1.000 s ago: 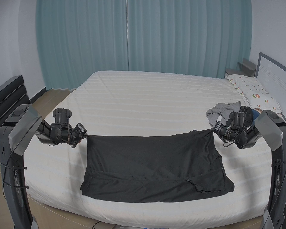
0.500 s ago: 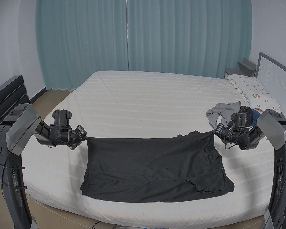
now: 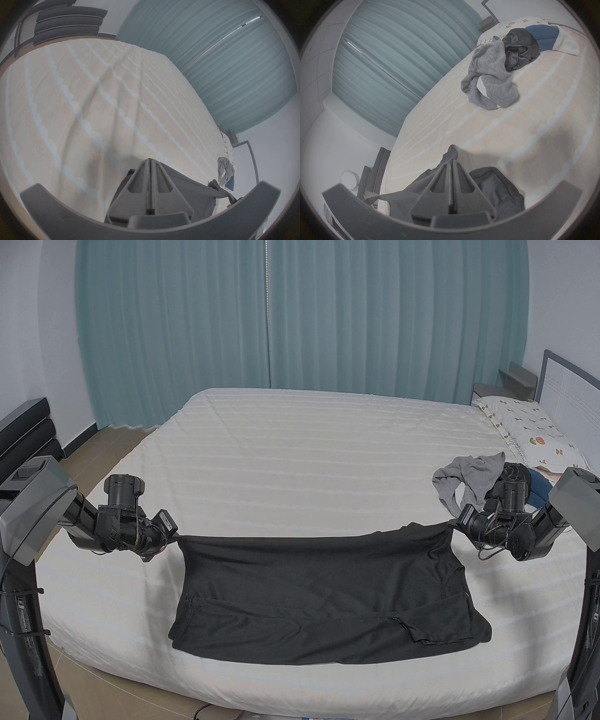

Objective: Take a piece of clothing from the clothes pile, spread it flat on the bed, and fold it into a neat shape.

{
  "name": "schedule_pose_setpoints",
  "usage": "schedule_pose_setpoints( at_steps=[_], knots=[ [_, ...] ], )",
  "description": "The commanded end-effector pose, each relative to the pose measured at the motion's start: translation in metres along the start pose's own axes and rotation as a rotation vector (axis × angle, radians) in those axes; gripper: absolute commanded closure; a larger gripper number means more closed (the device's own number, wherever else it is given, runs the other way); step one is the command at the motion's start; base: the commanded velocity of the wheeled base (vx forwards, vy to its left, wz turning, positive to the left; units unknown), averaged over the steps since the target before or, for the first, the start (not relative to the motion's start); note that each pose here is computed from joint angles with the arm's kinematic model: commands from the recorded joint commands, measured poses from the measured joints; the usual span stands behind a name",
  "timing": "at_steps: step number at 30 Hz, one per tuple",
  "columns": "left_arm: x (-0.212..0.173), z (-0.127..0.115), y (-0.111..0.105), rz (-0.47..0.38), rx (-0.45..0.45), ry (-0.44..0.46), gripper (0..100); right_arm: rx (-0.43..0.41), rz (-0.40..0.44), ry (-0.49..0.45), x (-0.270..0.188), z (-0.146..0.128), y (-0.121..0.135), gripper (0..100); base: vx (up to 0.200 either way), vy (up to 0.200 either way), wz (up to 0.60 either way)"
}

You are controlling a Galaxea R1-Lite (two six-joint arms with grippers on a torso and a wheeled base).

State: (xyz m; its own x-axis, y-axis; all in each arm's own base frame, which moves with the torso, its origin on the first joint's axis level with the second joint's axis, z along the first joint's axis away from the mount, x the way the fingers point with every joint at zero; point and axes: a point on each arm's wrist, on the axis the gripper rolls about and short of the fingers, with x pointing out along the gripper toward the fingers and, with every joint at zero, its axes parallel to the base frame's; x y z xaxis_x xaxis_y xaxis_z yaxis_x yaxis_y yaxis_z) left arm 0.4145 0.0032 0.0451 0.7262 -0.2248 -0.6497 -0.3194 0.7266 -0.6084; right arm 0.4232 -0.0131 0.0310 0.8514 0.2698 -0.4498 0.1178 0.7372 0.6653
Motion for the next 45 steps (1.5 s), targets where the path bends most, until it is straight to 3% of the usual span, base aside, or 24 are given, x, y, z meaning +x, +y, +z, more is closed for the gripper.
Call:
schedule_pose_setpoints(
  at_steps=[1,12,20,45],
  knots=[
    [-0.008,-0.01,0.004,0.019,0.019,0.025,100,-0.005,0.004,0.019,-0.017,-0.003,-0.003,100,0.0,0.0,0.0],
    [-0.028,-0.029,0.014,0.052,0.013,0.081,100,-0.054,-0.039,0.126,-0.038,-0.031,-0.02,100,0.0,0.0,0.0],
    [-0.035,-0.052,0.026,0.093,0.07,0.153,100,-0.09,-0.053,0.195,-0.051,-0.046,-0.032,100,0.0,0.0,0.0],
    [-0.035,-0.071,0.036,0.13,0.064,0.221,100,-0.155,-0.11,0.29,-0.061,-0.07,-0.056,100,0.0,0.0,0.0]
  ],
)
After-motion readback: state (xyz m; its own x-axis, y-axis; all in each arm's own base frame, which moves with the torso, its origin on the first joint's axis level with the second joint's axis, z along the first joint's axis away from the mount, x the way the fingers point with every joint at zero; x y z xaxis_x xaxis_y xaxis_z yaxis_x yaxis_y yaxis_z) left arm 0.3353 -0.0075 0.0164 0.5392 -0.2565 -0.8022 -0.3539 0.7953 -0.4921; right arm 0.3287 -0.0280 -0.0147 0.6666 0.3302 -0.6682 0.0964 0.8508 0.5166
